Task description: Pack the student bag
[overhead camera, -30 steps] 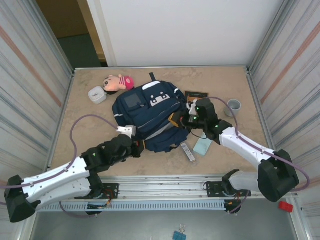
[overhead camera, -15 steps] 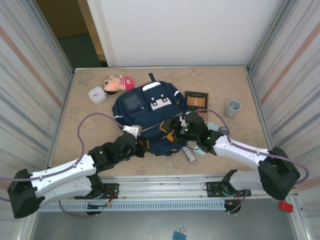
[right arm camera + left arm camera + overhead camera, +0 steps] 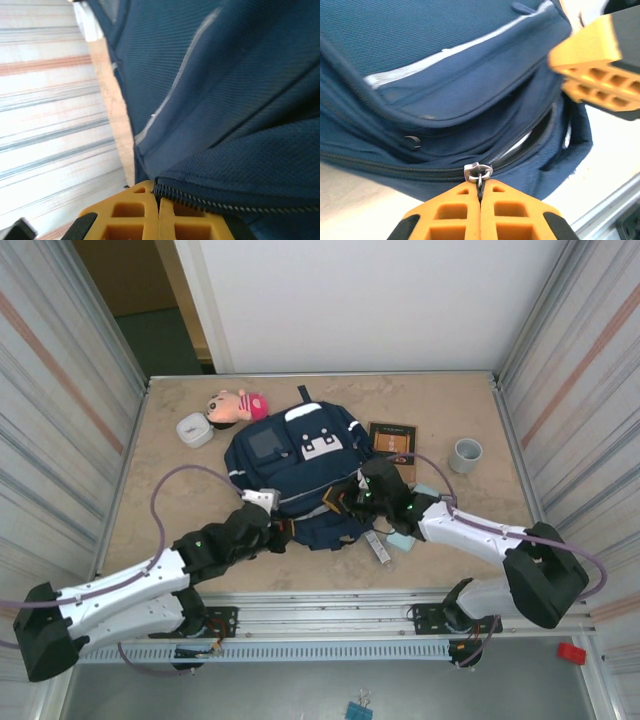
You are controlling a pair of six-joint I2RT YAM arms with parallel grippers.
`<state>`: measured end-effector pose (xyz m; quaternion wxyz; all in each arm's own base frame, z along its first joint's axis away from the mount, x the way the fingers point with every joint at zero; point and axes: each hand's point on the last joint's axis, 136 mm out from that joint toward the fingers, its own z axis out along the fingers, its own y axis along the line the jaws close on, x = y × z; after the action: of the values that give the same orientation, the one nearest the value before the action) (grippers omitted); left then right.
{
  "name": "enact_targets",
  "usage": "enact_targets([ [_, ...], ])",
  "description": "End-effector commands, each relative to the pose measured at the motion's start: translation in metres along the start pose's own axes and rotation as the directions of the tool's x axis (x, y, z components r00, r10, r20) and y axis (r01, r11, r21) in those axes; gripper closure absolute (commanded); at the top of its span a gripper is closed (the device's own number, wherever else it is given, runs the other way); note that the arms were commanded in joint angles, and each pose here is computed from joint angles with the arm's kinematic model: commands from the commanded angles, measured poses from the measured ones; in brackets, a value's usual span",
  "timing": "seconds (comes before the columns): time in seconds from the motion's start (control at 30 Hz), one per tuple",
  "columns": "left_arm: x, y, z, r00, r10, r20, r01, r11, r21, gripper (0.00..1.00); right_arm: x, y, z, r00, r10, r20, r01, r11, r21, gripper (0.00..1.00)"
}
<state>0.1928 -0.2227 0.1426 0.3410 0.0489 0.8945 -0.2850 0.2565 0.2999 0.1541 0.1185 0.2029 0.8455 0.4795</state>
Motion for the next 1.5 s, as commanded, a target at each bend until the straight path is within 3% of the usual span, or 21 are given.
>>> enact_targets([
  [0.0, -0.012, 0.024, -0.011, 0.999, -0.018, 0.044, 0.021, 0.997, -0.074, 1.00, -0.014, 0.052, -0.032, 0.989, -0.145, 0.022, 0.146, 0.984, -0.097, 1.00],
  [0.33, -0.039, 0.086, -0.017, 0.988, -0.060, 0.143, 0.091, 0.971, -0.220, 1.00, -0.014, 0.117, -0.066, 0.956, -0.292, -0.014, 0.282, 0.932, -0.228, 1.00],
  [0.47, -0.051, 0.112, -0.011, 0.978, -0.122, 0.171, 0.164, 0.952, -0.256, 1.00, -0.009, 0.125, -0.065, 0.945, -0.324, -0.043, 0.303, 0.919, -0.252, 1.00],
  [1.1, -0.102, 0.194, 0.019, 0.960, -0.160, 0.230, 0.246, 0.875, -0.418, 0.94, 0.012, 0.162, -0.064, 0.927, -0.368, -0.078, 0.322, 0.884, -0.340, 1.00],
  [1.2, -0.112, 0.195, 0.018, 0.957, -0.175, 0.232, 0.258, 0.880, -0.398, 0.87, 0.019, 0.161, -0.053, 0.932, -0.352, -0.082, 0.307, 0.890, -0.337, 1.00],
  [1.33, -0.122, 0.180, 0.007, 0.956, -0.194, 0.220, 0.265, 0.892, -0.366, 0.58, 0.018, 0.148, -0.036, 0.960, -0.273, -0.055, 0.247, 0.926, -0.287, 1.00],
  [1.47, -0.128, 0.167, -0.024, 0.951, -0.212, 0.226, 0.286, 0.880, -0.379, 0.42, 0.017, 0.132, -0.024, 0.986, -0.169, -0.001, 0.163, 0.949, -0.268, 1.00],
])
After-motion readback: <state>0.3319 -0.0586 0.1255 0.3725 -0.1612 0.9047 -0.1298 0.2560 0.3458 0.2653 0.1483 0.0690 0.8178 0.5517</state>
